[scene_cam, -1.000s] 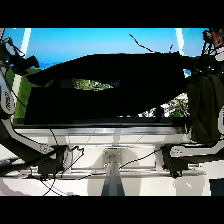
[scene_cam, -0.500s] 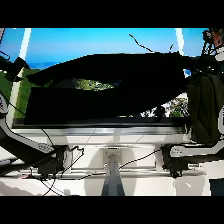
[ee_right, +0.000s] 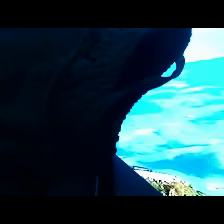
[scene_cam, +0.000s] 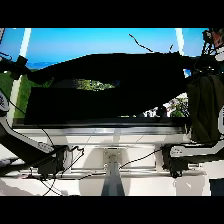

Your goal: Fold the clothes and pants, and hang the long-sleeved shirts on hangers.

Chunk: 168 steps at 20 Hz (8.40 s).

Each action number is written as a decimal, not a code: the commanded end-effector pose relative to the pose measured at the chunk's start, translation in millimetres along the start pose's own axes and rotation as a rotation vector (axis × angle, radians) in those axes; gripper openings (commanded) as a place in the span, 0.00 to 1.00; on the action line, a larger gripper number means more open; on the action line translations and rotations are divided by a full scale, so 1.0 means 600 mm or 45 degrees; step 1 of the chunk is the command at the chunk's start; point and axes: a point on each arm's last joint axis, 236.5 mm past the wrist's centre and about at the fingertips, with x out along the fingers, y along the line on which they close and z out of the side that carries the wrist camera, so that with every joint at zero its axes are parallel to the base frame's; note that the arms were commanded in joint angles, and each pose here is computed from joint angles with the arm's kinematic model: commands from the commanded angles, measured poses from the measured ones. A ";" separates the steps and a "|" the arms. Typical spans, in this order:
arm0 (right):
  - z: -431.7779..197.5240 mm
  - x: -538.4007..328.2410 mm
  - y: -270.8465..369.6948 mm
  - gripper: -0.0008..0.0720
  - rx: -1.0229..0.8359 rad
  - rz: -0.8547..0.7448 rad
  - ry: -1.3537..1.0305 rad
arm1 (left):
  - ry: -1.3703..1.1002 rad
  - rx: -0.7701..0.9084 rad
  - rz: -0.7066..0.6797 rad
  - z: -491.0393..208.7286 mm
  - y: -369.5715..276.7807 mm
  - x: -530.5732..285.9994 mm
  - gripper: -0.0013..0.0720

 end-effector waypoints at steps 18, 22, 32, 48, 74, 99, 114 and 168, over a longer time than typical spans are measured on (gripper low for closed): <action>0.102 -0.008 -0.031 0.04 0.173 -0.078 -0.341 | -0.163 0.883 0.234 0.042 0.008 -0.154 0.03; 0.090 0.012 -0.034 0.04 0.169 -0.079 -0.305 | 0.005 0.833 0.281 -0.027 0.092 -0.056 0.03; 0.085 0.027 -0.033 0.96 0.114 -0.106 -0.278 | -0.095 0.734 0.255 -0.005 0.072 -0.056 0.84; -0.126 -0.146 0.052 0.04 0.384 -0.137 0.165 | -0.415 1.001 0.166 -0.042 -0.049 -0.432 0.03; -0.182 0.024 -0.132 0.36 1.139 -0.394 -0.359 | 0.582 0.229 0.174 -0.357 0.317 -0.254 0.54; -0.117 0.006 -0.006 0.04 0.523 -0.277 -0.179 | 0.193 -0.011 0.172 -0.363 0.375 -0.157 0.09; -0.164 -0.209 0.054 0.04 0.190 -0.404 -0.050 | 0.007 0.234 0.202 -0.184 0.328 -0.282 0.04; -0.080 -0.076 -0.037 0.04 0.877 -0.388 -0.419 | -0.521 0.441 -0.225 0.111 -0.155 -0.120 0.03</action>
